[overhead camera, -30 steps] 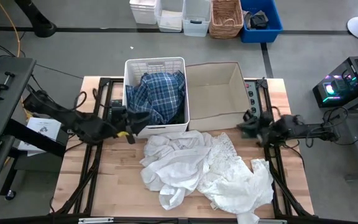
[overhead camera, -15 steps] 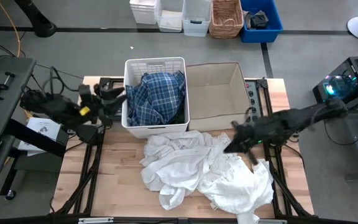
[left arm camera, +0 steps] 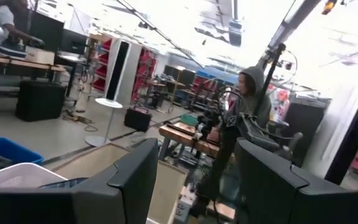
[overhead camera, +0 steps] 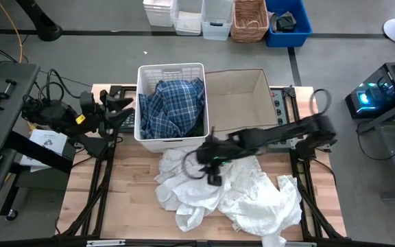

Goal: Sort clothes
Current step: Put the white long sleeve into the laundry organizer

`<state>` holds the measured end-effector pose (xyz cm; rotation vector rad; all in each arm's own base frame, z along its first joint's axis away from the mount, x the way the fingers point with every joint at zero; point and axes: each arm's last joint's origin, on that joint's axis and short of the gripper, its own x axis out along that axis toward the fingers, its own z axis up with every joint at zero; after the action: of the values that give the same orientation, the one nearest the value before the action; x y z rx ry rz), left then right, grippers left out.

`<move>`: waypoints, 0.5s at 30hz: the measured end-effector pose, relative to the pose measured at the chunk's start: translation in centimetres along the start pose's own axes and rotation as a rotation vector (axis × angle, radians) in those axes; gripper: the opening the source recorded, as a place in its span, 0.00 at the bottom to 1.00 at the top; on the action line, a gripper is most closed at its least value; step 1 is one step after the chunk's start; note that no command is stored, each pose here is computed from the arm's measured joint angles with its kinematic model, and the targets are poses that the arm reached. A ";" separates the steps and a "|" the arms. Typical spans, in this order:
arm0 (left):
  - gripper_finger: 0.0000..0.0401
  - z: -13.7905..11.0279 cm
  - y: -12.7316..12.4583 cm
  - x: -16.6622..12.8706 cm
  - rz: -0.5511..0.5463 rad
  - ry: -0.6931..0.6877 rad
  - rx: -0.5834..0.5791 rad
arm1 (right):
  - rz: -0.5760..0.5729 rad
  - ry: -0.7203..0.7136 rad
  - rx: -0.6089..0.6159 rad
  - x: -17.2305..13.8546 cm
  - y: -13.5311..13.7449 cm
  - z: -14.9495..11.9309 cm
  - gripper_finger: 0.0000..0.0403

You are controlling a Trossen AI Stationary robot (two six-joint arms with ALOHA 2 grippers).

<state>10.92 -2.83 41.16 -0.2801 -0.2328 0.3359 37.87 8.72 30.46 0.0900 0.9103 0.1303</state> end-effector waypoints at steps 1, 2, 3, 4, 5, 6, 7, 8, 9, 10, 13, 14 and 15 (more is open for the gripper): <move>0.50 -0.1 0.1 -0.1 -0.003 0.008 0.007 | -0.002 0.025 -0.014 1.0 0.2 0.3 0.40; 0.50 -0.2 0.1 -0.1 -0.006 0.020 0.019 | -0.003 0.054 -0.034 2.0 0.5 0.6 0.45; 0.50 -0.3 0.2 -0.2 -0.014 0.033 0.029 | -0.003 0.085 -0.057 3.1 0.7 0.7 0.49; 0.50 -0.4 0.2 -0.3 -0.021 0.046 0.040 | -0.005 0.123 -0.078 4.3 0.9 0.8 0.53; 0.50 -0.5 0.3 -0.3 -0.026 0.059 0.052 | -0.010 0.168 -0.091 5.4 1.0 0.7 0.57; 0.50 -0.6 0.3 -0.4 -0.031 0.069 0.060 | -0.015 0.213 -0.097 6.6 1.1 0.5 0.60; 0.50 -0.7 0.4 -0.4 -0.036 0.079 0.068 | -0.020 0.255 -0.098 7.7 1.2 0.3 0.63; 0.50 -0.8 0.5 -0.5 -0.037 0.086 0.071 | -0.027 0.292 -0.095 8.7 1.3 0.1 0.64; 0.50 -0.8 0.5 -0.5 -0.037 0.092 0.070 | -0.034 0.325 -0.090 9.6 1.3 -0.1 0.66; 0.50 -0.8 0.6 -0.6 -0.036 0.095 0.067 | -0.046 0.350 -0.083 10.5 1.2 -0.3 0.67; 0.50 -0.9 0.6 -0.7 -0.036 0.103 0.073 | -0.116 0.399 -0.047 13.1 0.7 -1.1 0.67; 0.50 -0.9 0.6 -0.7 -0.036 0.103 0.074 | -0.142 0.421 -0.039 14.0 0.4 -1.6 0.67; 0.50 -0.9 0.7 -0.7 -0.035 0.105 0.075 | -0.170 0.439 -0.028 14.9 0.2 -2.1 0.67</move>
<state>10.36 -2.68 39.99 -0.2191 -0.1214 0.2935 45.28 11.19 17.58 -0.0452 1.3487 0.0030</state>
